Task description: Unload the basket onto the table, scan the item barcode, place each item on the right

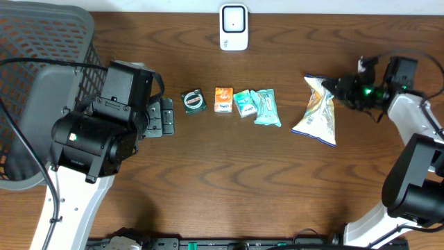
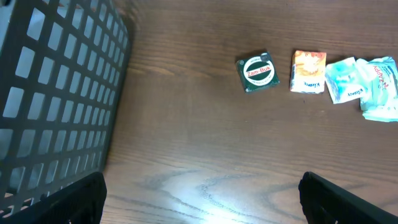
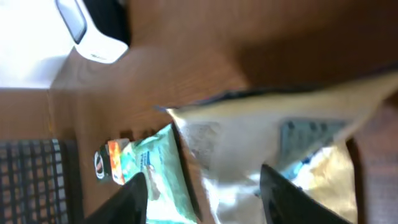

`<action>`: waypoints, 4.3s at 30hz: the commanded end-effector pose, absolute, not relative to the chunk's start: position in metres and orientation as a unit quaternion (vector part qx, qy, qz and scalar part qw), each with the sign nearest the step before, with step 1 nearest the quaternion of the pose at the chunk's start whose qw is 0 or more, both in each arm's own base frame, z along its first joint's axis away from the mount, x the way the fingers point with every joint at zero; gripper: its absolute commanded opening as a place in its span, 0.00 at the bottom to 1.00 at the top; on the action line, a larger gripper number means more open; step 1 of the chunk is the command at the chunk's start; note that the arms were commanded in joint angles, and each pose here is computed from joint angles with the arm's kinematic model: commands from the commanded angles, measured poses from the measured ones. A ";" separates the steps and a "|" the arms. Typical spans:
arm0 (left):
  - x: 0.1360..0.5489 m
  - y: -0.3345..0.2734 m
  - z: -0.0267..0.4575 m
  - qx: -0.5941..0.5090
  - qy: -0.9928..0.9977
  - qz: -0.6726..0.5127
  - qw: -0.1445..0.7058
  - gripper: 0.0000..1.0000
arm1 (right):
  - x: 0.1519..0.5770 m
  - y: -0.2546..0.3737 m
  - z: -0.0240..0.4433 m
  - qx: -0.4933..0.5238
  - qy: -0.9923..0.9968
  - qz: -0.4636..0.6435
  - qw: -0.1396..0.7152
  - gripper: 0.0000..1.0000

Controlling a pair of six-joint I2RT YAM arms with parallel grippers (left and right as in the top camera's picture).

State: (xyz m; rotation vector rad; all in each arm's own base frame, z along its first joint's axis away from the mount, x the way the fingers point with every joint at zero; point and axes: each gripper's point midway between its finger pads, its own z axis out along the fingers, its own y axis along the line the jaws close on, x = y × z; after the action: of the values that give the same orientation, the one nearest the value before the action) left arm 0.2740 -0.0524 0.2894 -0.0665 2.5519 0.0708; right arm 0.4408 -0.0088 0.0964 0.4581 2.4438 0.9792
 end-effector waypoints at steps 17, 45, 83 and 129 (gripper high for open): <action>0.276 -0.048 0.291 -0.025 0.955 0.036 0.292 0.98 | 0.415 -0.058 0.041 0.116 0.955 0.151 0.226 0.93; 0.276 -0.048 0.291 -0.025 0.955 0.036 0.292 0.98 | 0.424 0.020 0.072 0.058 0.874 0.387 0.287 0.76; 0.276 -0.049 0.291 -0.025 0.955 0.036 0.292 0.98 | 0.455 0.045 0.046 0.030 0.918 0.243 0.314 0.01; 0.276 -0.048 0.291 -0.025 0.955 0.036 0.292 0.98 | 0.425 0.216 0.298 -0.086 0.744 0.378 0.544 0.01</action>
State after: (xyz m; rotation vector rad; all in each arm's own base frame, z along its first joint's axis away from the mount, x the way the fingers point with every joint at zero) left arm 0.2740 -0.0523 0.2893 -0.0664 2.5522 0.0709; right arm 0.4245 0.2146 0.2867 -0.2802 1.7829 0.8974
